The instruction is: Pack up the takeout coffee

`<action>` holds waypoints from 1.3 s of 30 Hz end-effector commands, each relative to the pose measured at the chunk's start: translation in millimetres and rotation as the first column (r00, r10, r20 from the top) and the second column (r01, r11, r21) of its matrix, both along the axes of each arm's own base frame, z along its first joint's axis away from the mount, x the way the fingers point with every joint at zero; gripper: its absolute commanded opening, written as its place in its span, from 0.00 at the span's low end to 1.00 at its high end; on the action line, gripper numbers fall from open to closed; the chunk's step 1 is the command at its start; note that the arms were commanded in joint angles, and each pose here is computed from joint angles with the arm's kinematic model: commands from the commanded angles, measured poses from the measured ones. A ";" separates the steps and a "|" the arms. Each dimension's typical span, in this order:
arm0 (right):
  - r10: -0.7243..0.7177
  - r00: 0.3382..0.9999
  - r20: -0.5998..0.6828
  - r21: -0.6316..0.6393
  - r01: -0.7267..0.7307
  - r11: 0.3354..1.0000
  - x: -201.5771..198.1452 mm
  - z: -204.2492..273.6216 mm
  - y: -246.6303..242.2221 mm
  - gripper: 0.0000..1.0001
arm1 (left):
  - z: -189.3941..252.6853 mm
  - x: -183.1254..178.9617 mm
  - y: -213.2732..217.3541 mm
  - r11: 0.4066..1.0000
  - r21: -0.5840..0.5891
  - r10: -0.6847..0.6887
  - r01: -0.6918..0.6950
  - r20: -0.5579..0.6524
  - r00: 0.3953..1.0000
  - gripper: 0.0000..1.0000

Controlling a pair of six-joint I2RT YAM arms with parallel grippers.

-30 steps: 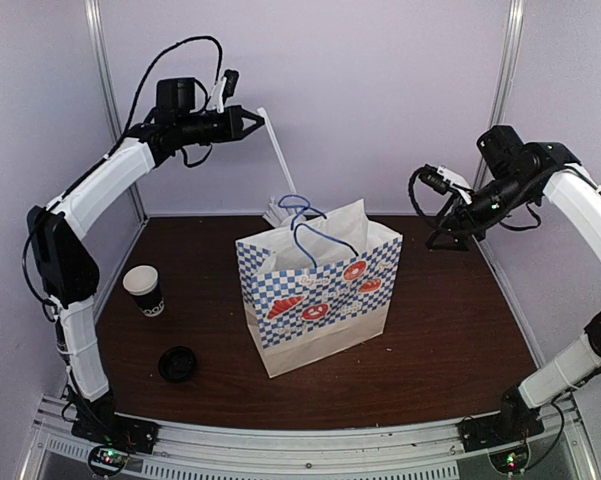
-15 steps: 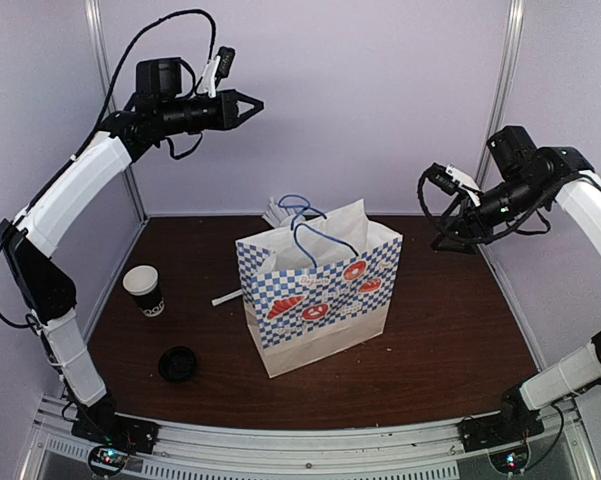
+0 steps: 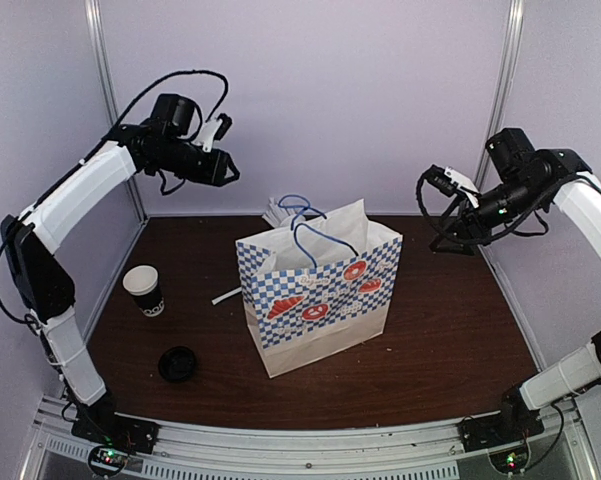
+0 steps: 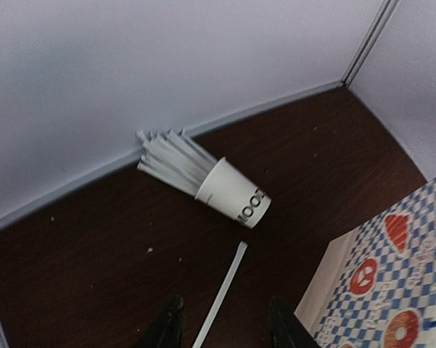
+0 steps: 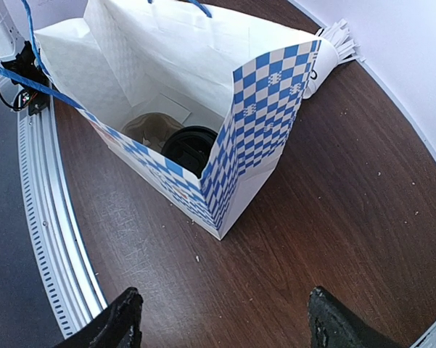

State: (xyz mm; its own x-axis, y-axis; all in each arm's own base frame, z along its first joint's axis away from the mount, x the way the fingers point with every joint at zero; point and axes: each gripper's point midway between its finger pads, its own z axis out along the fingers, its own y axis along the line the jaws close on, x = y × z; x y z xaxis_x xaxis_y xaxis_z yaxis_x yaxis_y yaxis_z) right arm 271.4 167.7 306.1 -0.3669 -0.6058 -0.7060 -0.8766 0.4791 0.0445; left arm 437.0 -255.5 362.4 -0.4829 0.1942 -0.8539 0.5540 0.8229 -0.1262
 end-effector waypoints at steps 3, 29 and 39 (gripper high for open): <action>-0.007 1.000 -0.006 0.006 0.007 1.000 0.4 -3.1 -1.1 0.78 | -130.7 9.9 18.0 0.980 0.180 -0.023 0.087 -0.333 0.943 0.43; -0.014 0.999 -0.030 -0.009 0.014 1.000 1.6 -16.0 -2.4 0.78 | -324.7 -10.8 -7.5 0.863 0.402 -0.012 0.306 -0.589 0.808 0.45; -0.015 0.999 -0.032 -0.006 0.015 1.000 1.8 -16.2 -1.9 0.78 | -355.4 -12.1 4.1 0.803 0.507 0.065 0.313 -0.597 0.800 0.35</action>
State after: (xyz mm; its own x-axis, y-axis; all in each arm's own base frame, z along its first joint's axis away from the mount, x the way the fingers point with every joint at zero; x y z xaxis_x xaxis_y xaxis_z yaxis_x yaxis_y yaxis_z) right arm 270.7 167.2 289.7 -0.3928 -0.6126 -0.6859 -0.8739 0.4808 0.0711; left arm 423.6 -258.7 18.8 -0.7689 0.6117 -0.1861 0.6285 0.7765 -0.0444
